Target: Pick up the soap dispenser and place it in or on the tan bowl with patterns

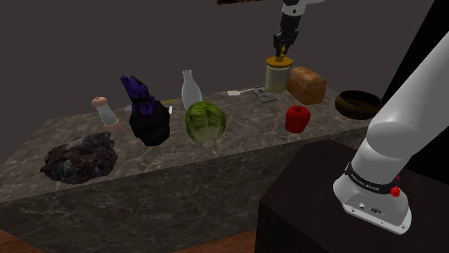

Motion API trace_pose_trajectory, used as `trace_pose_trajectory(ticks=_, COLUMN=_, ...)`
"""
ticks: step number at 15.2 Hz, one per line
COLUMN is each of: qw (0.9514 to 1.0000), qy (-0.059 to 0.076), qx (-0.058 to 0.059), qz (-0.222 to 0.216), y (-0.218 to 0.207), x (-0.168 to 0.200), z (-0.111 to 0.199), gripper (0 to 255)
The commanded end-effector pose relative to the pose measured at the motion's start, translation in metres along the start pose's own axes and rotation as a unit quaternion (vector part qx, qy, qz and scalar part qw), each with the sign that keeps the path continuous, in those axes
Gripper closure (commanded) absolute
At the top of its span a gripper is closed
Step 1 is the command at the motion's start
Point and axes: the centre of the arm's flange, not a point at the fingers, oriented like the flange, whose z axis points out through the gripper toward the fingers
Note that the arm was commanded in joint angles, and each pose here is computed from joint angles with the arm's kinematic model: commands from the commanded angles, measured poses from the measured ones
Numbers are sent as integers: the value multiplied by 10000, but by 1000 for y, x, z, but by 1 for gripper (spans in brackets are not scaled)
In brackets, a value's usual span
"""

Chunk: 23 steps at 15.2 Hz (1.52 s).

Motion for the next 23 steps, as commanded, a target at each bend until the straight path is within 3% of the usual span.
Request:
trace_pose_trajectory(ticks=1, qw=10000, qy=3, qx=-1, qz=1, y=-1, x=1, z=-12, gripper=255)
trace_pose_trajectory(ticks=8, qw=10000, qy=3, qx=-1, qz=1, y=-1, x=8, z=-45, gripper=255)
trace_pose_trajectory(ticks=23, qw=10000, qy=3, qx=-1, qz=1, y=123, x=-132, z=-112, gripper=255)
